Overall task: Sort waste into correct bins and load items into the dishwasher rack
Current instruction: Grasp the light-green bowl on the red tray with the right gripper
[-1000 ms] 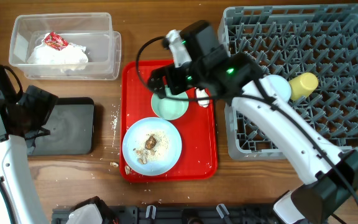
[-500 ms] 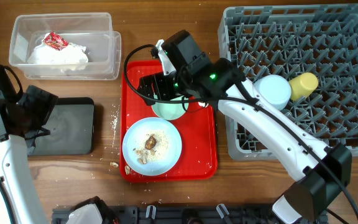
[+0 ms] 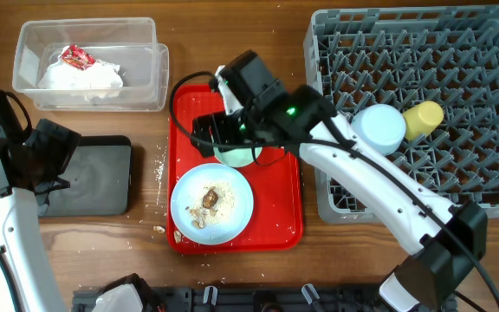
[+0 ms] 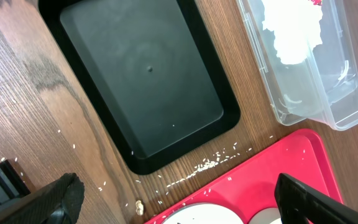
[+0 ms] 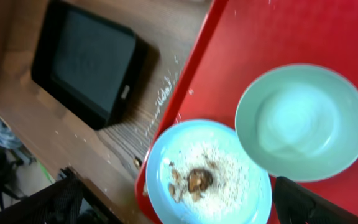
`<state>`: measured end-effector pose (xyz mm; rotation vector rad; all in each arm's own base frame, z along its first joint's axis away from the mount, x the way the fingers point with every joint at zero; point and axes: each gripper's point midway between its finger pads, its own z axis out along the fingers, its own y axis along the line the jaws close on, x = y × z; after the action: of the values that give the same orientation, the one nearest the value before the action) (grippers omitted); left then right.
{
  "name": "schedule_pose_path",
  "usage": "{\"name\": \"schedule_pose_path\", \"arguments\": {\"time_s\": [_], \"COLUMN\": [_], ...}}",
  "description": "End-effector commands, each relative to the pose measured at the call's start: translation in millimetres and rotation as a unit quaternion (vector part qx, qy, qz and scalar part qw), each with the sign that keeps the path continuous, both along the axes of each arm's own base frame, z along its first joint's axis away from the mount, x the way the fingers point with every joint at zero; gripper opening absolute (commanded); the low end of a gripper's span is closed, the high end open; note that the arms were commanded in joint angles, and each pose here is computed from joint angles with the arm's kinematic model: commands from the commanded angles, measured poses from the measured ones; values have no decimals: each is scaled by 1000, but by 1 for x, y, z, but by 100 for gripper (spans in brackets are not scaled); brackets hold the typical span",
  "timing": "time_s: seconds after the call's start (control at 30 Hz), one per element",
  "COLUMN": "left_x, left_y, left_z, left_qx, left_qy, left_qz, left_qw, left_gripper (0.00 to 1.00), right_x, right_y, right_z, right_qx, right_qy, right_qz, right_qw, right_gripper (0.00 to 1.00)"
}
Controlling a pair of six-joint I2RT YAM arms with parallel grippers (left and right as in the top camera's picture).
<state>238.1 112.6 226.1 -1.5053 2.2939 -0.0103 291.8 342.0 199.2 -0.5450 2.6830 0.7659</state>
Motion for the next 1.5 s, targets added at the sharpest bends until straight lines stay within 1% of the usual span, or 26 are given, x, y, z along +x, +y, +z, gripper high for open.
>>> {"name": "schedule_pose_path", "arguments": {"time_s": [0.0, 0.07, 0.13, 0.2, 0.27, 0.3, 0.33, 0.4, 0.43, 0.53, 0.6, 0.87, 0.93, 1.07, 1.47], "left_x": [-2, -2, -2, -2, -2, -2, -2, -2, -2, -2, -2, -2, -2, -2, -2], "left_y": [2, 2, 2, 2, 2, 2, 2, 2, 2, 2, 2, 2, 2, 2, 2], "left_z": [2, 2, 2, 2, 2, 2, 2, 2, 2, 2, 2, 2, 2, 2, 2], "left_qx": [0, 0, 0, 0, 0, 0, 0, 0, 0, 0, 0, 0, 0, 0, 0], "left_qy": [-4, -4, -4, -4, -4, -4, -4, -4, -4, -4, -4, -4, -4, -4, -4], "left_qz": [10, 10, 10, 10, 10, 10, 10, 10, 10, 10, 10, 10, 10, 10, 10], "left_qw": [1000, 1000, 1000, 1000, 1000, 1000, 1000, 1000, 1000, 1000, 1000, 1000, 1000, 1000, 1000], "left_gripper": [100, 100, 100, 100, 100, 100, 100, 100, 100, 100, 100, 100, 100, 100, 100], "right_x": [-4, -6, -7, -4, 5, 14, 25, 35, 40, 46, 47, 47, 46, 45, 43], "right_y": [-3, 3, 11, 13, 6, 1, 5, 10, 12, 18, 20, 19, 17, 16, 13], "right_z": [-39, -56, -77, -100, -118, -130, -130, -126, -126, -136, -145, -168, -173, -174, -187], "right_qx": [-64, -83, -104, -130, -163, -185, -178, -163, -158, -147, -147, -164, -171, -174, -187], "right_qy": [13, 17, 18, 19, 11, -3, -24, -42, -48, -43, -38, -28, -25, -22, -15], "right_qz": [-21, -19, -14, -27, -59, -74, -85, -108, -119, -140, -150, -150, -149, -148, -147], "right_qw": [998, 996, 994, 991, 985, 980, 980, 980, 979, 978, 977, 975, 974, 973, 971], "right_gripper": [100, 99, 95, 88, 84, 77, 63, 52, 50, 48, 48, 48, 45, 36, 36]}}
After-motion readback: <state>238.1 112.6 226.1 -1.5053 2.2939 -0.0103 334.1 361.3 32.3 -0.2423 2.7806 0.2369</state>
